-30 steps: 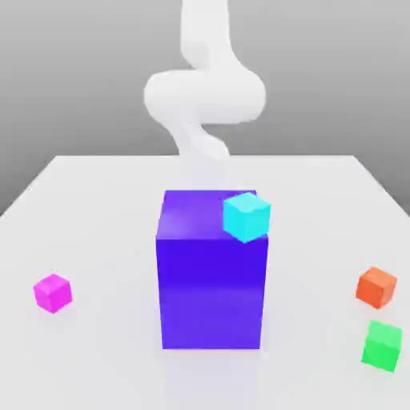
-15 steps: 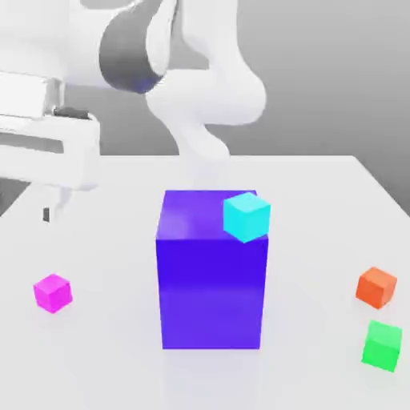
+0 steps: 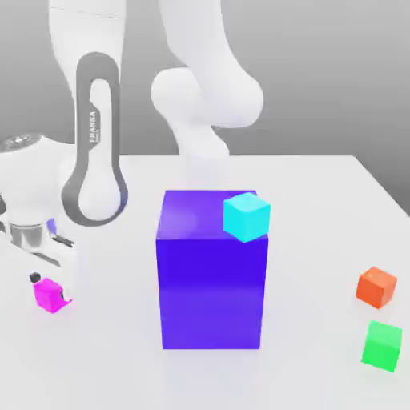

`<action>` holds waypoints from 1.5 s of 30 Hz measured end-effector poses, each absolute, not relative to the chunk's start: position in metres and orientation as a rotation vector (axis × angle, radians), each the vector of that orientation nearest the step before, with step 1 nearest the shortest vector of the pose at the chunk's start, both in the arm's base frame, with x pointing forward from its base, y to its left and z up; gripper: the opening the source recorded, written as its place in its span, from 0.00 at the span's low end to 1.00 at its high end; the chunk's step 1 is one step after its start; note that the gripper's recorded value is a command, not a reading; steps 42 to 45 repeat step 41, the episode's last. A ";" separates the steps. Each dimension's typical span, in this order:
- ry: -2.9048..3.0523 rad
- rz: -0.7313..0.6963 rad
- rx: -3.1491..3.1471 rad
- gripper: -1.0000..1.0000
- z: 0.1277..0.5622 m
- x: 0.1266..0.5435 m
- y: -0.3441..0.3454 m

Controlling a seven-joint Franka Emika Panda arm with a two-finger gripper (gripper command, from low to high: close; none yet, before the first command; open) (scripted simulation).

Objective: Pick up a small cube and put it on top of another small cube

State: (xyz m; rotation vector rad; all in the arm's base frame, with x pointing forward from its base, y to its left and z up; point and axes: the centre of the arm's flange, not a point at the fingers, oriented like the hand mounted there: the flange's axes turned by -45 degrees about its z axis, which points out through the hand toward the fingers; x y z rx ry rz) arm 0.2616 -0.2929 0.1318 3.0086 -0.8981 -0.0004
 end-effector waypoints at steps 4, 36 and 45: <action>-0.900 -0.002 3.010 0.00 0.127 0.261 -0.292; 0.380 0.007 3.123 0.00 0.216 0.401 0.279; 0.400 0.002 3.117 1.00 0.181 0.395 0.287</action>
